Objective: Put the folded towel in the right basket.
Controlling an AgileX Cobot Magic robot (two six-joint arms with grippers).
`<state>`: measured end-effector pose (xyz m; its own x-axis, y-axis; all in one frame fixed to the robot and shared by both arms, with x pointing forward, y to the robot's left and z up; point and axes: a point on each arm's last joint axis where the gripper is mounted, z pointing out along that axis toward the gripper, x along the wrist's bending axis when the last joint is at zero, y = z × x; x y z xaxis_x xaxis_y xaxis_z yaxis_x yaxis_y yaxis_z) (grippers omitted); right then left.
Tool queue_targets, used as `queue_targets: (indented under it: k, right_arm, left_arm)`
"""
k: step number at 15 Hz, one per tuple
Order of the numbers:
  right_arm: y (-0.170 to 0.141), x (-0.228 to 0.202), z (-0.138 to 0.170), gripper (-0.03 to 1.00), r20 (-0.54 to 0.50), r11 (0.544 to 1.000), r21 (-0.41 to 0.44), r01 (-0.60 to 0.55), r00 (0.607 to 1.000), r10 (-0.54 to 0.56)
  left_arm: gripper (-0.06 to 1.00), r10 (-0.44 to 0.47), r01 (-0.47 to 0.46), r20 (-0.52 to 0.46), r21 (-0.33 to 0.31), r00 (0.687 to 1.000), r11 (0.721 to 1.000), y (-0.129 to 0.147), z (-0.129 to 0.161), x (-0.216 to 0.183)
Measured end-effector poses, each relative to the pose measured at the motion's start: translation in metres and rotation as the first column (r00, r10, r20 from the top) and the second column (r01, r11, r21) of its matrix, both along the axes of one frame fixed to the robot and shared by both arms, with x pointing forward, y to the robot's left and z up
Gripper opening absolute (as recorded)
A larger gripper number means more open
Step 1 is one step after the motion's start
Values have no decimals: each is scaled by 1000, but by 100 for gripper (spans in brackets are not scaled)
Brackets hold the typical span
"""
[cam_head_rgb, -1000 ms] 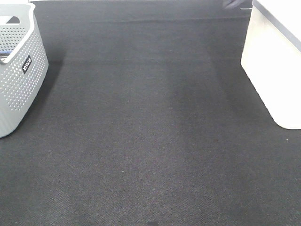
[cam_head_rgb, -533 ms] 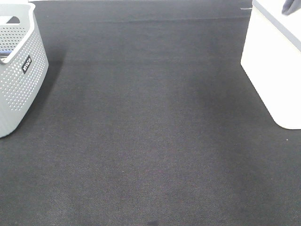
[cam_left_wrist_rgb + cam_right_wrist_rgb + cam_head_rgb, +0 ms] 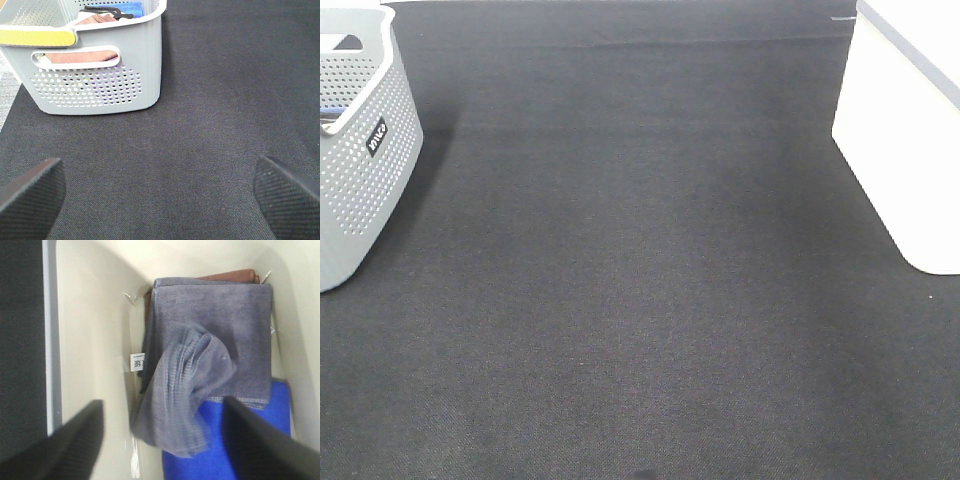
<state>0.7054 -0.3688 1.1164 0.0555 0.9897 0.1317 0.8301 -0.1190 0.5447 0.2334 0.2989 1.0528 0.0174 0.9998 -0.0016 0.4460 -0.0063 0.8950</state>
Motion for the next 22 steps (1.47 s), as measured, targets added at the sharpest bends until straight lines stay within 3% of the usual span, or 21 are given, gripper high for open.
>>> queue_targets:
  k: [2, 4, 6, 8, 11, 16, 22]
  right_arm:
    - [0, -3, 6, 72, 12, 1000, -5, 1, 1000, -1]
    - [2, -6, 13, 73, 28, 1000, 1, -1, 1000, 1]
    - [12, -18, 38, 73, 84, 1000, 15, -20, 996, 18]
    - [40, -35, 60, 73, 121, 996, 35, -80, 990, 75]
    - [87, -70, 71, 73, 98, 982, 44, -184, 979, 179]
    - [103, -147, 51, 73, -37, 973, 63, -221, 974, 223]
    - [87, -266, 1, 73, -189, 986, -24, -166, 969, 159]
  left_arm:
    - [97, 0, 0, 0, 0, 1000, 1000, 0, 0, 0]
    - [97, 0, 0, 0, 0, 1000, 1000, 0, 0, 0]
    - [97, 0, 0, 0, 0, 1000, 1000, 0, 0, 0]
    - [97, 0, 0, 0, 0, 1000, 1000, 0, 0, 0]
    - [97, 0, 0, 0, 0, 1000, 1000, 0, 0, 0]
    - [97, 0, 0, 0, 0, 1000, 1000, 0, 0, 0]
    - [97, 0, 0, 0, 0, 1000, 1000, 0, 0, 0]
